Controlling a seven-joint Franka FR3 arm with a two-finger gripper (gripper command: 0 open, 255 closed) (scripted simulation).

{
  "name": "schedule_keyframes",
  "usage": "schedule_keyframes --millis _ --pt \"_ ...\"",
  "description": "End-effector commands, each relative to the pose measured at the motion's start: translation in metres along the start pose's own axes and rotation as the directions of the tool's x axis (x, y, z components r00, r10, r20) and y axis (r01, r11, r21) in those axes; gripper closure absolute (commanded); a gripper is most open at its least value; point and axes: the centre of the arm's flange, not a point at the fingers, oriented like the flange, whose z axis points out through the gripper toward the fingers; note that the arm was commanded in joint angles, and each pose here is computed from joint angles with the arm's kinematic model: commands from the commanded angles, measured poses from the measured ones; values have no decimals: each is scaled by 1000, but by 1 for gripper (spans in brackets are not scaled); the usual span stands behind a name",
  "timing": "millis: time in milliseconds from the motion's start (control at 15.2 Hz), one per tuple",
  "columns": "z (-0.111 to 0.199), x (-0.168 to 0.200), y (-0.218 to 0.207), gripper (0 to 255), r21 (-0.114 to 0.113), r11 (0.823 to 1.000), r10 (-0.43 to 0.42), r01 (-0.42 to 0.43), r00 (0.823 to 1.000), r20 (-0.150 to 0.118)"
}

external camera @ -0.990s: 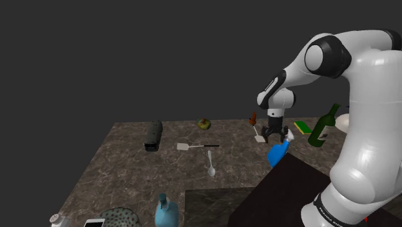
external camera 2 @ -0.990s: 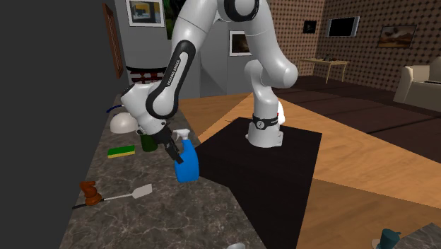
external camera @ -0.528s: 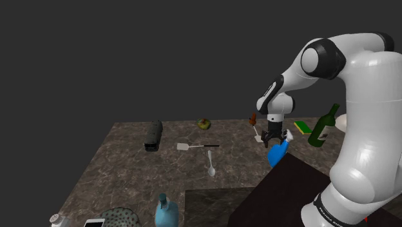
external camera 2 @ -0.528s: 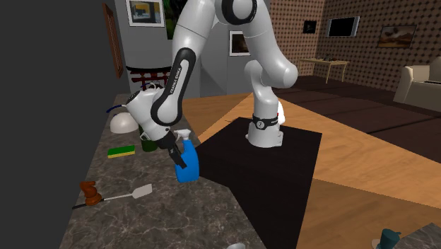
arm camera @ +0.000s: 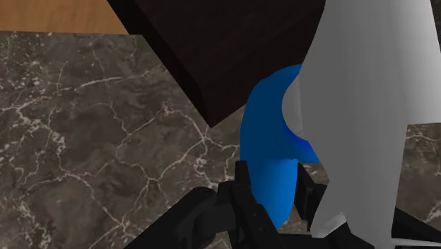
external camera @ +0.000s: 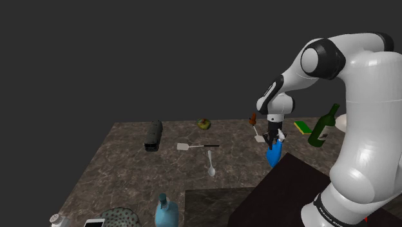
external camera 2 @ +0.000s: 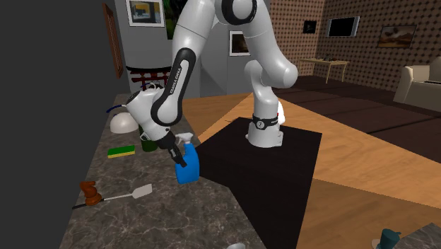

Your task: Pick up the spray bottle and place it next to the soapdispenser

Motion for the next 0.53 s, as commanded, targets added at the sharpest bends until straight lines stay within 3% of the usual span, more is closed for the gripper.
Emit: schedule_keyframes --millis 0,462 --pt "0 0 0 255 0 1000 0 0 1000 1" --pt "-4 -3 0 255 0 1000 0 0 1000 1"
